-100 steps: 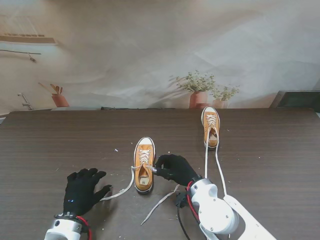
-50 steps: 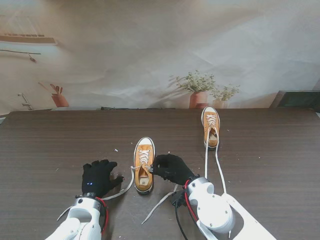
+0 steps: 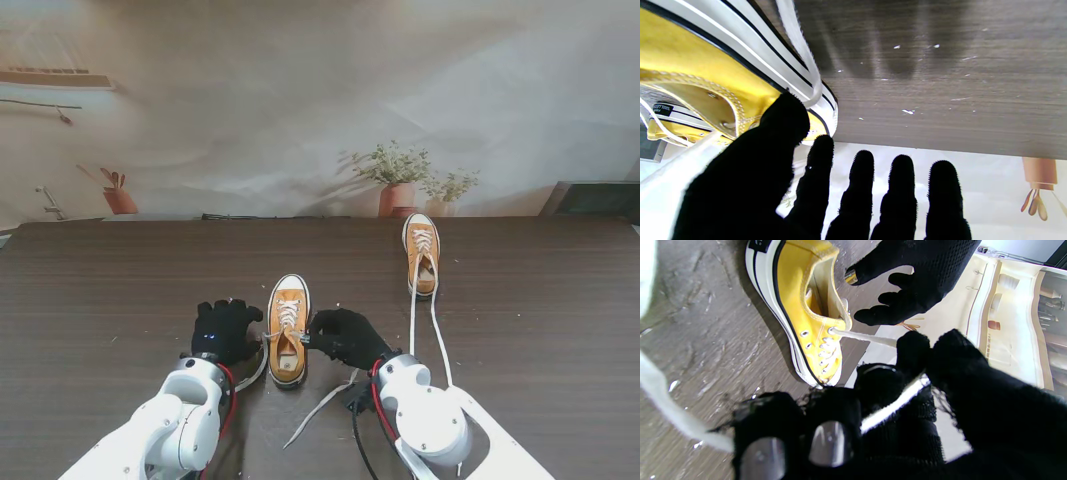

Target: Tie the shoelaces into a bow on the shoes

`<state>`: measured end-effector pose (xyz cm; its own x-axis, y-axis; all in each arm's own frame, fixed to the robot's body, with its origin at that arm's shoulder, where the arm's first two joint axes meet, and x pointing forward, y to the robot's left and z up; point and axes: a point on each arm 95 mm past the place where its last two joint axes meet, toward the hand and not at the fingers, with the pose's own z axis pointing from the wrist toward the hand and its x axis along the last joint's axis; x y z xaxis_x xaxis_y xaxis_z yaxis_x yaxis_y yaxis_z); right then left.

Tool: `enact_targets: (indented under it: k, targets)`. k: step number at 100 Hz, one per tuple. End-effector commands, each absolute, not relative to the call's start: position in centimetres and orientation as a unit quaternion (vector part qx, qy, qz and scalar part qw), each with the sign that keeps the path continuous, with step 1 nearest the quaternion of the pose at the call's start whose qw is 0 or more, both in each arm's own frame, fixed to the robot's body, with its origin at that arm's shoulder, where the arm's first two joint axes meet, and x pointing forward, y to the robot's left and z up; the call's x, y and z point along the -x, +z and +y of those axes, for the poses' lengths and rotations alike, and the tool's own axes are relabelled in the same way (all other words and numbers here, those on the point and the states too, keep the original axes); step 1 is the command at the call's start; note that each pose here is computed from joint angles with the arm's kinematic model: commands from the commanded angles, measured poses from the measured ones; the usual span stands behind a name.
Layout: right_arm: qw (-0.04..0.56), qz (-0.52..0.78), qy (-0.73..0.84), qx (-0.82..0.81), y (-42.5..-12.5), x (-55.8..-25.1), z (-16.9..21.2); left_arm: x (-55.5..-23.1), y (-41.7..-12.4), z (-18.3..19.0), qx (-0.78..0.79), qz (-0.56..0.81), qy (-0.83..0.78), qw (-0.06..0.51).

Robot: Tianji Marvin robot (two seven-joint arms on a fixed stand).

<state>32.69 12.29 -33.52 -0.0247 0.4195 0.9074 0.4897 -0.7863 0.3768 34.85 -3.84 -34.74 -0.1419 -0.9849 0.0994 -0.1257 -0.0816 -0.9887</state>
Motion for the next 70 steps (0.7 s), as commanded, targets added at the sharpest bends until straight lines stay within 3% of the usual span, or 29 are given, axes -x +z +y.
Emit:
enact_targets:
  k: [1,70]
  targets:
    - [0.031,-0.33,-0.632,0.701,-33.7,-32.4,12.2,-34.9,-34.8,-4.2,0.514,0.547,-0.525,0.403]
    - [0.031,-0.333,-0.631,0.7,-33.5,-31.9,12.1,-35.9,-37.9,-5.5,0.478,0.543,-0.556,0.409]
